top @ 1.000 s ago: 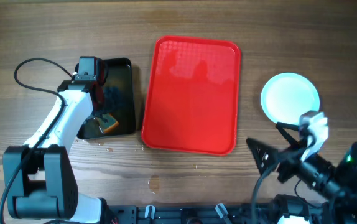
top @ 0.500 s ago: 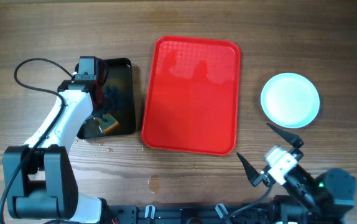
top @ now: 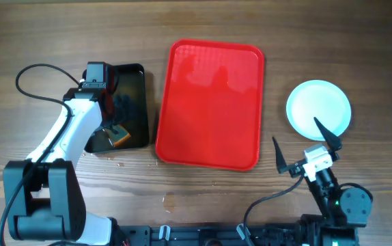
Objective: Clean dirty plates on tray and stack at the side
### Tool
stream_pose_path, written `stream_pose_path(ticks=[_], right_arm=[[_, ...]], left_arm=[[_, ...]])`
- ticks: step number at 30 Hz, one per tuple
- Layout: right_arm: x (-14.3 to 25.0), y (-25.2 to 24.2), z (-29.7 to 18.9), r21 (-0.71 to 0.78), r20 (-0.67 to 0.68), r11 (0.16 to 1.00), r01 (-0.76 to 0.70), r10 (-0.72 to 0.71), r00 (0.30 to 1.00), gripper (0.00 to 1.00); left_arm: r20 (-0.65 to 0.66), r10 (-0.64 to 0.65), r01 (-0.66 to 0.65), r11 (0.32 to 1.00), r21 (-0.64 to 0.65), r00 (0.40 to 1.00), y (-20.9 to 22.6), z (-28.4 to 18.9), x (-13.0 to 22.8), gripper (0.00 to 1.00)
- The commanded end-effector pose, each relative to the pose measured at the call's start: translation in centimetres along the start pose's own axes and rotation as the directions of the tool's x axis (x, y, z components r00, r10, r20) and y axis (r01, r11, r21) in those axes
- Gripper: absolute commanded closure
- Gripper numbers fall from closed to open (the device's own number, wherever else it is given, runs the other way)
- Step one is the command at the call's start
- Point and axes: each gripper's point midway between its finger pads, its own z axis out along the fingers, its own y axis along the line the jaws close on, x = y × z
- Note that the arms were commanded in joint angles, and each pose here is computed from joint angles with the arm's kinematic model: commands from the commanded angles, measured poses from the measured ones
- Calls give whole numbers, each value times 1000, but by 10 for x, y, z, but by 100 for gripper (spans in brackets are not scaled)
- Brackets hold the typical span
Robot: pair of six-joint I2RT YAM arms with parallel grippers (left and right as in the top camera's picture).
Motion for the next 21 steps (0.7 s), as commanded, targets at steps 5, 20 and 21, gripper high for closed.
stream_pose_path(ticks=[5, 20, 21], right_arm=[[41, -17, 3, 155, -30, 956, -250, 257, 966, 0], [46, -27, 1, 224, -2, 880, -419, 430, 903, 0], [46, -27, 1, 224, -2, 880, -418, 430, 903, 0]], left_arm=[[-2, -5, 5, 1000, 1, 1000, 1, 1, -1, 0], [-3, -5, 5, 1000, 2, 1000, 1, 1, -1, 0], [-3, -5, 5, 1000, 2, 1000, 1, 1, -1, 0]])
